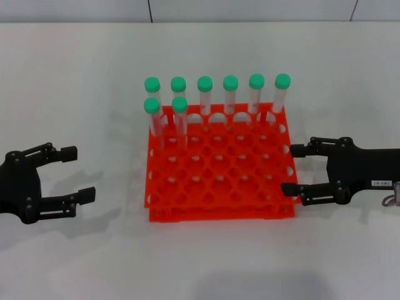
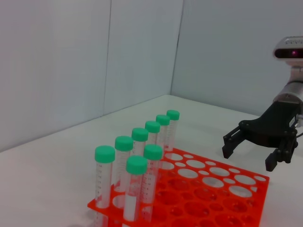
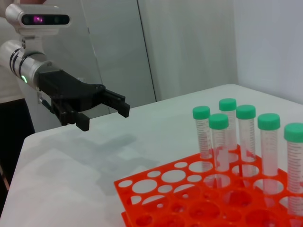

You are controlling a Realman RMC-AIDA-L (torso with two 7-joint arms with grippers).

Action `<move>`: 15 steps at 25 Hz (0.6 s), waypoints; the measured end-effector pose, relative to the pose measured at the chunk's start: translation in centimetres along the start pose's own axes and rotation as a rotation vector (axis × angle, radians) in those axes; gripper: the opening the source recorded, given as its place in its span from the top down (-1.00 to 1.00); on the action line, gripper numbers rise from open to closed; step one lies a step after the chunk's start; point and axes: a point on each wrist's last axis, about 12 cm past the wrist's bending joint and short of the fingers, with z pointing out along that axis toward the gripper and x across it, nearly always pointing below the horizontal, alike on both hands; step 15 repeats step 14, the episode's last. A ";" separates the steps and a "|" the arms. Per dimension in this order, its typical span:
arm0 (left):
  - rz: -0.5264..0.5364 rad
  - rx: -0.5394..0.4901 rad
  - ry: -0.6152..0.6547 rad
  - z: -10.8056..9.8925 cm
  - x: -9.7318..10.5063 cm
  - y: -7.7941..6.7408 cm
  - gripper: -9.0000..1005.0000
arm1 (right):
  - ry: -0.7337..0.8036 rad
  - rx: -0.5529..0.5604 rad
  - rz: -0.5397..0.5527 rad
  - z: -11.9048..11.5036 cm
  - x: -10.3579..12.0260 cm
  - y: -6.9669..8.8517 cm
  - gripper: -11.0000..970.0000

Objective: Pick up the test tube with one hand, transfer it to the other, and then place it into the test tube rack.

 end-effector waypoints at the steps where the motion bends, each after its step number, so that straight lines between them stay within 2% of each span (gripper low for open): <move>1: 0.000 0.000 0.000 0.0 0.0 0.0 -0.78 | 0.001 0.000 0.000 0.0 0.0 0.0 -0.70; 15: -0.003 0.014 0.026 0.6 -0.6 0.7 -0.78 | 0.012 0.003 0.005 0.0 0.3 0.0 -0.70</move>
